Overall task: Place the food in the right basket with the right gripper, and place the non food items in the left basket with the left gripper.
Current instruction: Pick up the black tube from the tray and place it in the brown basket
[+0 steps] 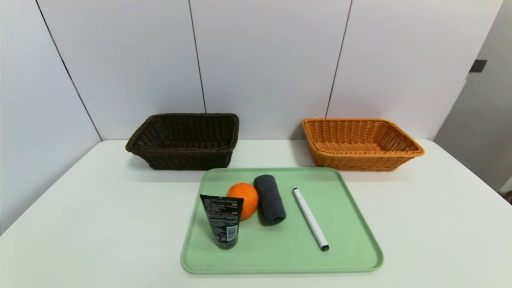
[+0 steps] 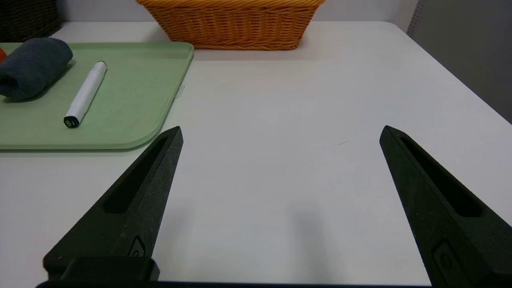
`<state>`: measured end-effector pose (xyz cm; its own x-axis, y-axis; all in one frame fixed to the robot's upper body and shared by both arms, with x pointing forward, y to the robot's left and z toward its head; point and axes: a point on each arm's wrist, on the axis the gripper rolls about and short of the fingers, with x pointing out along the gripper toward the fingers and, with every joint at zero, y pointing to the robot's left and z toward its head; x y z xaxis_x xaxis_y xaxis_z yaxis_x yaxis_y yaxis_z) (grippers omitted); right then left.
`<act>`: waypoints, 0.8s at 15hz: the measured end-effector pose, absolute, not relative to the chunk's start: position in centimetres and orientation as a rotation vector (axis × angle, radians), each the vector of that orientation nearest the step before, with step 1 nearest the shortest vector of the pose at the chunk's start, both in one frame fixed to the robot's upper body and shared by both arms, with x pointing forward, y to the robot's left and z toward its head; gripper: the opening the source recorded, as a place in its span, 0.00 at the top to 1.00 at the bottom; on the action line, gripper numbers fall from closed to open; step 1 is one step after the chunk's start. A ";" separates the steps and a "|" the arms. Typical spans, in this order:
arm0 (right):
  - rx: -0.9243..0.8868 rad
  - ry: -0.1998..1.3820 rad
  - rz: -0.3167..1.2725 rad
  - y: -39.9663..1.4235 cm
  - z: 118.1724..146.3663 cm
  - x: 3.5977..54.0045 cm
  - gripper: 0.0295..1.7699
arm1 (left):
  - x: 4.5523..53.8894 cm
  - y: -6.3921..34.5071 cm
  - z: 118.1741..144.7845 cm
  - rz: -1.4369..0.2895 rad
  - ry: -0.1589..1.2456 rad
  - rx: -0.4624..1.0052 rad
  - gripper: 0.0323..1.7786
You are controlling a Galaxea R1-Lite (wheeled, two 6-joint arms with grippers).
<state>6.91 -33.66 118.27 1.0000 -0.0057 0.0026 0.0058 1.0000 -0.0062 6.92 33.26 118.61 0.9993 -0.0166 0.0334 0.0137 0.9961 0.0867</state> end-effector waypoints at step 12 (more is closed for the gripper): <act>-0.009 -0.003 -0.005 -33.7 118.3 6.9 0.04 | 6.9 33.3 118.5 -0.002 -0.018 0.033 0.05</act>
